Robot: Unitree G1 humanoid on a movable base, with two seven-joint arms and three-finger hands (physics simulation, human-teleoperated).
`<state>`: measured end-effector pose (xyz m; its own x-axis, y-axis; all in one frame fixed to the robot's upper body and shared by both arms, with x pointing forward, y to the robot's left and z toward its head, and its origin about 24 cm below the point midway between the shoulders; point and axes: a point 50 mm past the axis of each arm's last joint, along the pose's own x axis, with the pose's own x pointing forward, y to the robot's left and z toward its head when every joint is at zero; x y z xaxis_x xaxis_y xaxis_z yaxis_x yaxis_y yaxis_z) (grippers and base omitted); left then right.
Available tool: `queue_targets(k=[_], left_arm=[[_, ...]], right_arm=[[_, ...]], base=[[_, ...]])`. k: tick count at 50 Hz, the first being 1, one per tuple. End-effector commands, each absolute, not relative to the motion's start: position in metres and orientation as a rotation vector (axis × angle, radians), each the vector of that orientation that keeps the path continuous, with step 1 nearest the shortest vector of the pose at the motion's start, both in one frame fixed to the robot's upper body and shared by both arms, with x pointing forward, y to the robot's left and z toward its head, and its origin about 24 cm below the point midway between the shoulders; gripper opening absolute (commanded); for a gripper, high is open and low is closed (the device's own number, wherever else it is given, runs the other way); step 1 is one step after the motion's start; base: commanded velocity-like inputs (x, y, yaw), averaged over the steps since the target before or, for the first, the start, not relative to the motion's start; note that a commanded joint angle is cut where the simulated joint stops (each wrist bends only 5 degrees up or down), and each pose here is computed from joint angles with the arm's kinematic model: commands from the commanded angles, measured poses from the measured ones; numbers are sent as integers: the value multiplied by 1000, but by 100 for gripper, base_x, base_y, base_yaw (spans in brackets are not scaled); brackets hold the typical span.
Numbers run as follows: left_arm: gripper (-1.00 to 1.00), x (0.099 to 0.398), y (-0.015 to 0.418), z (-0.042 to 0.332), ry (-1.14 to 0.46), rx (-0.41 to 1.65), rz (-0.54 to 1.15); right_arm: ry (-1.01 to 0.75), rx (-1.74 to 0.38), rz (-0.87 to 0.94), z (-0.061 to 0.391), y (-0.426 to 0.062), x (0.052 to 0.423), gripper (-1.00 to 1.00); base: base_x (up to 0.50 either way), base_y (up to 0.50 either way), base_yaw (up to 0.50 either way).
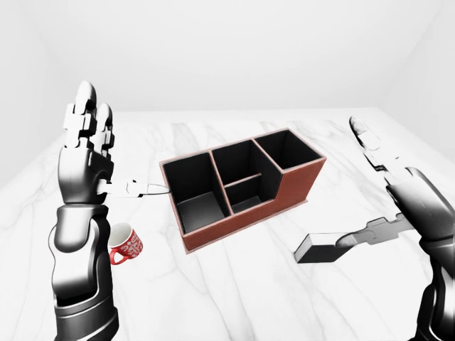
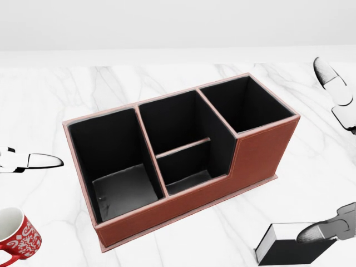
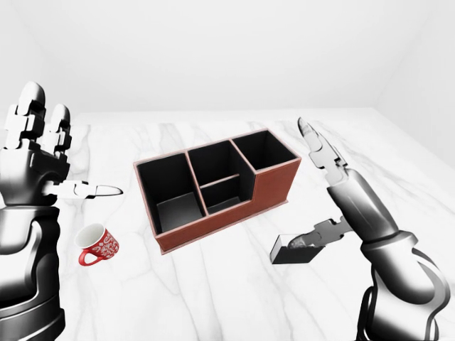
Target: Pick up the book and place it in the left compartment of the caddy.
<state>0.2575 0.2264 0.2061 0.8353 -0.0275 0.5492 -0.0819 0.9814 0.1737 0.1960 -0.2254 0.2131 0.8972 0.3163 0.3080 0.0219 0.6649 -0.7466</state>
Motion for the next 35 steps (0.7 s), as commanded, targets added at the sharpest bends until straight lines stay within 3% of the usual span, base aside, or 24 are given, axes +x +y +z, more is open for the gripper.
queue_targets(k=[1, 13, 20, 35], left_arm=[[100, 261, 230, 204, -561, 216, 54], [100, 260, 230, 205, -567, 223, 60], [100, 259, 231, 205, -567, 223, 66], [100, 256, 234, 201, -556, 217, 79]], right_arm=[[-361, -795, 122, 196, -231, 182, 100], [-214, -733, 44, 172, -255, 172, 100], [-288, -821, -19, 197, -262, 162, 100], [-208, -813, -11, 182, -265, 171, 100]], base=[[0, 0, 0], [0, 0, 0], [0, 0, 0], [0, 0, 0]])
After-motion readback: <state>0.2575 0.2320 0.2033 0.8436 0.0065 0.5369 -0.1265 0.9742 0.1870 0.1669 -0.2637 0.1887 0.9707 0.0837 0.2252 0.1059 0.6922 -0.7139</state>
